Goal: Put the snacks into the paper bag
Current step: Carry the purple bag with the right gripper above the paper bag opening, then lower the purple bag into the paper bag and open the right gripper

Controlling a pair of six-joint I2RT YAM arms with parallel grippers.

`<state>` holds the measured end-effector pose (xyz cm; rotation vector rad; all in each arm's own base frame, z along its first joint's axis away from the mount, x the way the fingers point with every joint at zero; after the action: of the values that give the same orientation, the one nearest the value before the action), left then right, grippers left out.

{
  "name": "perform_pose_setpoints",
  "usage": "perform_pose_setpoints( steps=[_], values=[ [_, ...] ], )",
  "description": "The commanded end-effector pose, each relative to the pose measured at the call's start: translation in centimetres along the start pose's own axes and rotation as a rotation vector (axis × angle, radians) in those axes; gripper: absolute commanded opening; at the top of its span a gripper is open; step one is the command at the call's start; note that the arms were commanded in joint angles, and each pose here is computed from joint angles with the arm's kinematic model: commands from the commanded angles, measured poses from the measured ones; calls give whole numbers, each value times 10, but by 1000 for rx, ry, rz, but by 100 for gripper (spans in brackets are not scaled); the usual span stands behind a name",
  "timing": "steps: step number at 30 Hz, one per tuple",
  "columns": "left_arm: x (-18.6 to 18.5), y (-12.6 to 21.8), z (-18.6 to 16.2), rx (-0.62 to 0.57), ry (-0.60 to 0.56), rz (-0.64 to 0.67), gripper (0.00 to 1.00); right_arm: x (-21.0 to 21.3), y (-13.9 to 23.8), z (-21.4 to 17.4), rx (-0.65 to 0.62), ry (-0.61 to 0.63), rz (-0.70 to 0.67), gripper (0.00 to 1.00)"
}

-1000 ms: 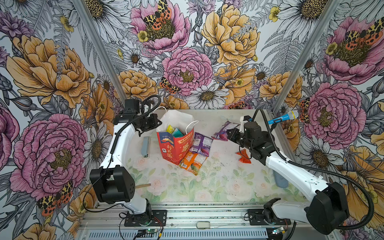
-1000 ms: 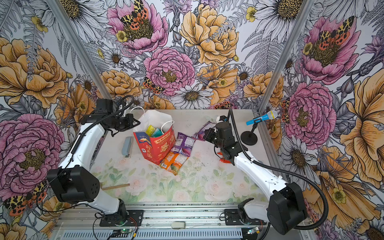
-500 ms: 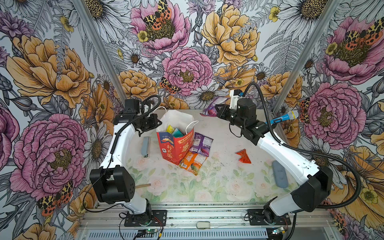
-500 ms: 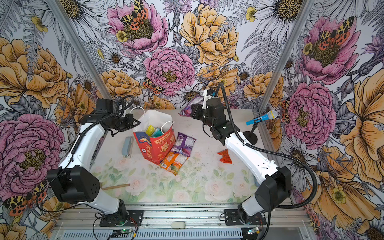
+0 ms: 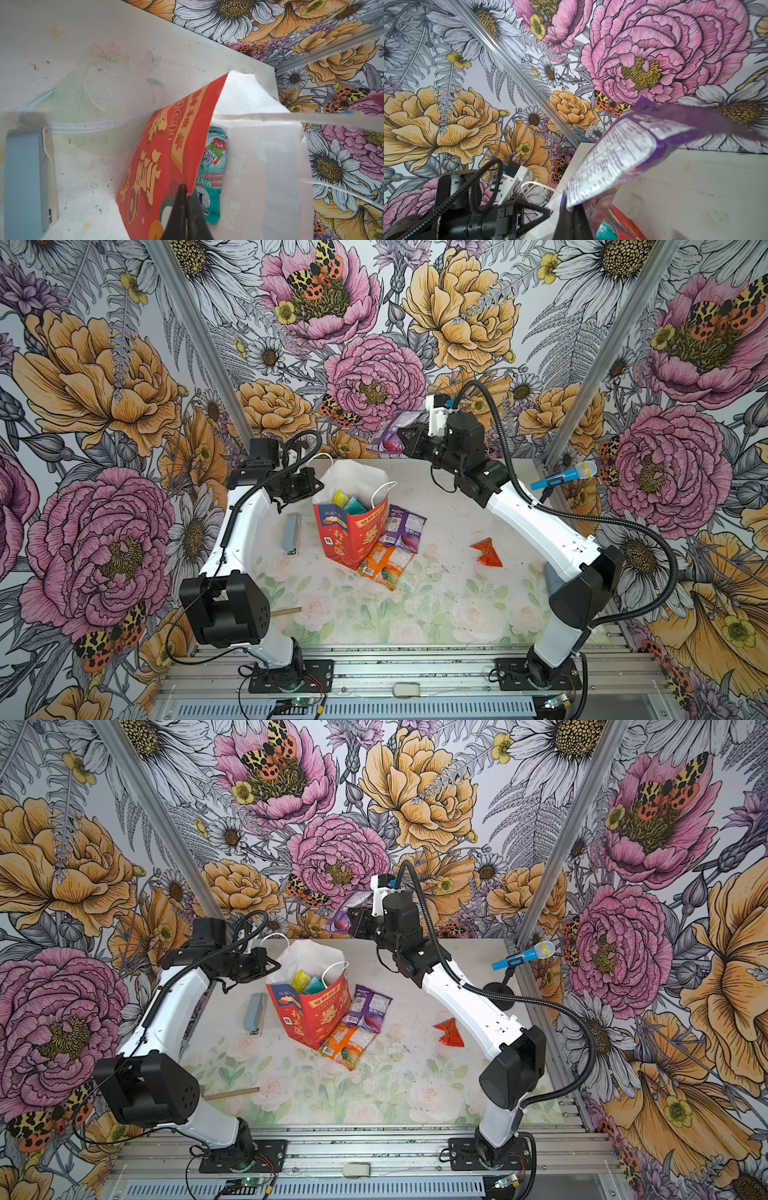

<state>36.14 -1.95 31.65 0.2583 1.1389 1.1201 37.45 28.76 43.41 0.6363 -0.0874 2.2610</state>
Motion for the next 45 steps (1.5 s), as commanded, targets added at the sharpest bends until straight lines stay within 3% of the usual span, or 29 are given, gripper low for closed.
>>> perform_pose_setpoints(
  steps=[1,17,32,45],
  values=[
    [-1,1,-2,-4,8,-2,0,25,-1,8,-16,51,87,0],
    [-1,2,-2,-6,6,-4,0,55,-19,-50,168,76,152,0],
    [-2,2,-2,-6,5,-5,0,41,-23,-73,212,91,77,0],
    [-2,3,-2,-8,4,-4,0,65,-44,-96,267,78,148,0]
  ],
)
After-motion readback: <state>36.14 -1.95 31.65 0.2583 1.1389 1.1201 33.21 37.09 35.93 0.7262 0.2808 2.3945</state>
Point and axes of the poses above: each gripper's point midway between its finger pads, its own y axis back along the fingers, its own x axis along the line the jaws close on, z = x × y, the point moved 8 cm from there along y, back along the fingers, and after that the axes turned 7 degrees about y, right-handed, at the moved point
